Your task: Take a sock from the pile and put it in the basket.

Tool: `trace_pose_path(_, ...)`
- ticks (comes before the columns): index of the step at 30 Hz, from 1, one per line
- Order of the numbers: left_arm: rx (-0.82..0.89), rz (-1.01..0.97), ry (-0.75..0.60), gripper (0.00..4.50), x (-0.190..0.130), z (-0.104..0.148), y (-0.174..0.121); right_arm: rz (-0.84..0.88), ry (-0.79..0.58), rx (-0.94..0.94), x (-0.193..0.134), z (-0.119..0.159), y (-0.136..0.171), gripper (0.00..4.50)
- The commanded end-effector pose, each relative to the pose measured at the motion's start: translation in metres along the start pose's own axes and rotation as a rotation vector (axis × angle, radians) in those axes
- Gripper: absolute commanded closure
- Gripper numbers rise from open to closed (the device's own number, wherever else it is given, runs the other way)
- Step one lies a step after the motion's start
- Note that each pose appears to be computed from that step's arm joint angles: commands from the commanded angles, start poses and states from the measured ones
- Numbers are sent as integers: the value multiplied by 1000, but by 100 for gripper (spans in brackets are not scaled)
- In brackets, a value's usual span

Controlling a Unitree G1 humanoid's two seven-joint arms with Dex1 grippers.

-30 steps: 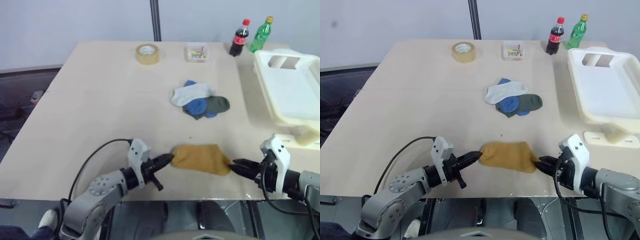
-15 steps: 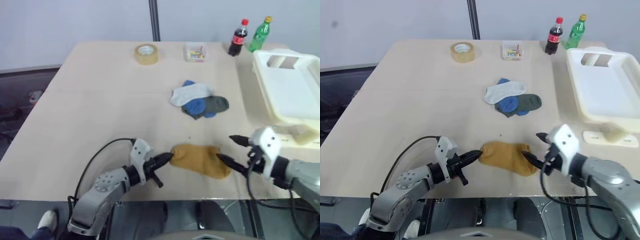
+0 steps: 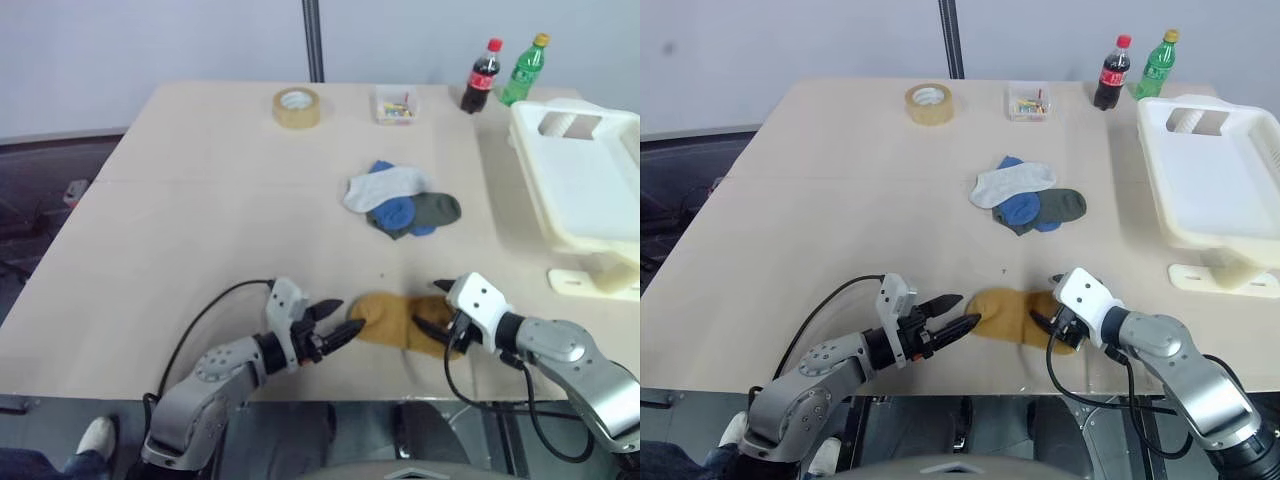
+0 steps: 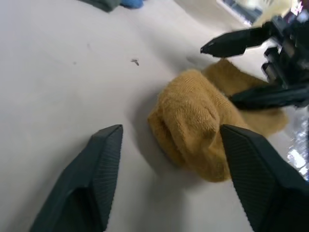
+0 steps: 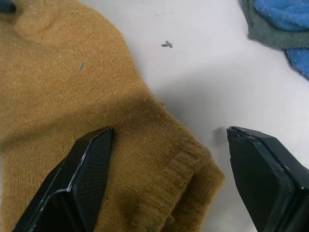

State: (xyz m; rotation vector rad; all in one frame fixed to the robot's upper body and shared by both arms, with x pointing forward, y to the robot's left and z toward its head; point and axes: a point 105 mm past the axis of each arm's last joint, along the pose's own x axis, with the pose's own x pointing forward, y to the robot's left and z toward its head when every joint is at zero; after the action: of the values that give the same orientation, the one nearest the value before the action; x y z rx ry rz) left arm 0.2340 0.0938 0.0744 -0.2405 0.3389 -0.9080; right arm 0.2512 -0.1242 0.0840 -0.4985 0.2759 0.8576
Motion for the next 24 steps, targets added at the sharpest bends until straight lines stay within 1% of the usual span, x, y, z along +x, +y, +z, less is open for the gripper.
trace_pose_path(1,-83,6,7,110,-4,0,6,-4,44,-26,-1,-10,-2,56)
trace_pose_path(4,-100,17,17,110,-6,1,13,-13,19,-29,-1,-6,-3,56)
trace_pose_path(6,-104,16,22,110,-7,2,15,-16,-43,2,-1,6,-4,56)
trace_pose_path(10,-99,-16,34,110,-5,1,12,-11,-208,20,-2,38,-5,56)
trace_pose_path(13,-110,-41,16,110,-1,1,11,47,-267,40,-1,50,5,56)
trace_pose_path(15,-117,-59,12,110,2,1,10,84,-257,27,2,48,12,56)
trace_pose_path(19,-122,-69,17,110,8,1,13,97,-179,4,7,34,14,56)
trace_pose_path(22,-183,-105,18,110,15,0,9,82,-84,-45,9,15,9,56)
trace_pose_path(24,-232,-127,32,110,19,-5,6,68,-50,-50,9,8,6,56)
